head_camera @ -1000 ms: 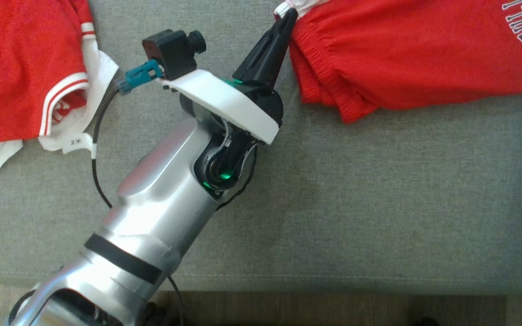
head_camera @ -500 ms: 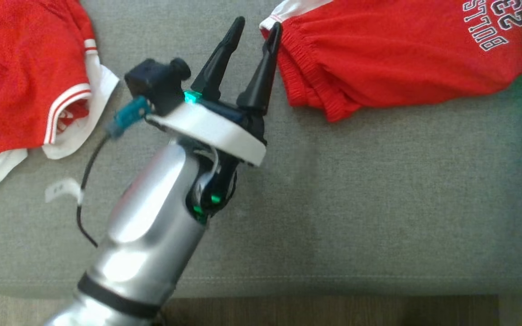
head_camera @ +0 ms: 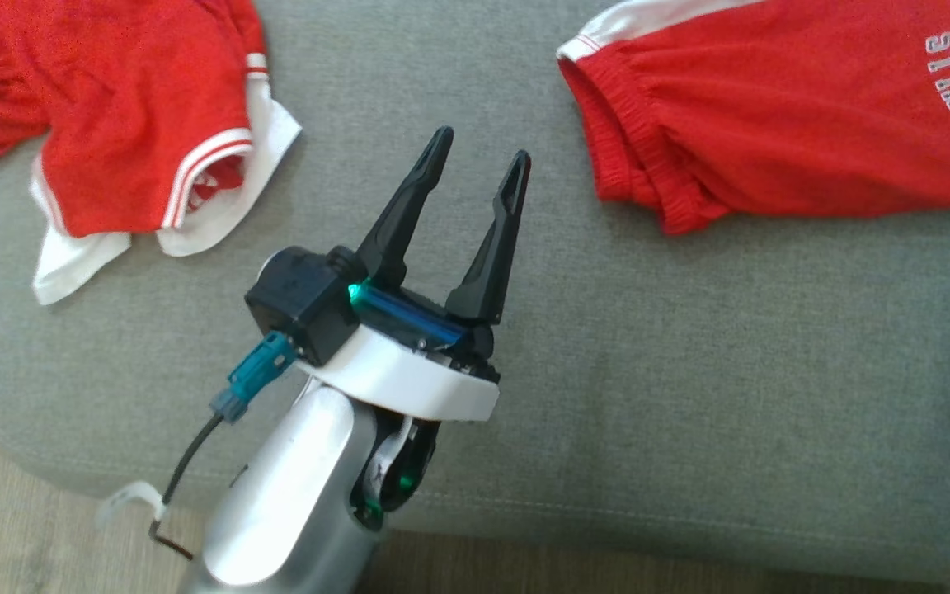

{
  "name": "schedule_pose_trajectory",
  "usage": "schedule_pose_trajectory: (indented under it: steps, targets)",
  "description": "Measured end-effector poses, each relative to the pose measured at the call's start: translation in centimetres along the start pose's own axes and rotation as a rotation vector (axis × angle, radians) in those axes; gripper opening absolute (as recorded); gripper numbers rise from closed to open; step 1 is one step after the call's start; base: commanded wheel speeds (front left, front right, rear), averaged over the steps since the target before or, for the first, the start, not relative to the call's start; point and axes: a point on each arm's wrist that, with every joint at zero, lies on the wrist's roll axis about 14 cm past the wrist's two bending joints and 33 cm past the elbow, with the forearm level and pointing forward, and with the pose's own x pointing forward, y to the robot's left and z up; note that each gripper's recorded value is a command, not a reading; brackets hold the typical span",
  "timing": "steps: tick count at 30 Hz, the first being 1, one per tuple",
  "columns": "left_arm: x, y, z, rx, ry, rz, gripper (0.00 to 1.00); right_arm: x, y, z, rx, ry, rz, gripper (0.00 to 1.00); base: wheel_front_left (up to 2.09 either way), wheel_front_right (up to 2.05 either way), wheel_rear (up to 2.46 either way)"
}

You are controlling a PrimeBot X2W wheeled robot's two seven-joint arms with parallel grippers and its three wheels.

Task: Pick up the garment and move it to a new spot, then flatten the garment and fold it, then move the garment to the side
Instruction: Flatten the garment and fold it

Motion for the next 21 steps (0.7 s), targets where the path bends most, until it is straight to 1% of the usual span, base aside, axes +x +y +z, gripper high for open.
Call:
schedule_pose_trajectory:
  steps: [1, 2, 5, 10, 14, 15, 18, 21]
  targets:
    - [-0.4, 0.1, 0.4, 0.004, -0.007, 0.012, 1.0, -0.1, 0.7, -0.1, 0.002, 0.024, 0.016, 0.08, 0.0, 0.0, 0.0]
    - [-0.6, 0.1, 0.7, 0.006, -0.012, 0.015, 1.0, -0.2, 1.0, -0.1, -0.001, 0.033, 0.024, 0.0, 0.0, 0.0, 0.0]
    - [-1.0, 0.1, 1.3, 0.012, -0.027, 0.026, 1.0, -0.8, 1.4, -0.1, -0.015, 0.044, 0.033, 0.0, 0.0, 0.0, 0.0]
    - [-1.2, -0.2, 1.7, 0.031, -0.04, 0.026, 1.0, -2.7, -0.3, -0.4, -0.045, 0.036, 0.002, 0.0, 0.0, 0.0, 0.0]
    - [-1.6, -0.8, 1.6, 0.028, -0.037, 0.019, 1.0, -5.1, -3.7, -1.4, -0.078, 0.045, -0.066, 0.0, 0.0, 0.0, 0.0]
    - [-1.6, -0.8, 1.6, 0.028, -0.037, 0.019, 1.0, -5.1, -3.7, -1.4, -0.078, 0.045, -0.066, 0.0, 0.0, 0.0, 0.0]
    - [-2.0, -1.6, 1.4, 0.017, -0.032, 0.006, 1.0, -7.3, -7.3, -1.3, -0.105, 0.037, -0.142, 0.0, 0.0, 0.0, 0.0]
    - [-2.2, -2.5, 1.3, 0.009, -0.031, -0.016, 1.0, -9.5, -10.7, -0.1, -0.137, 0.01, -0.218, 0.0, 0.0, 0.0, 0.0]
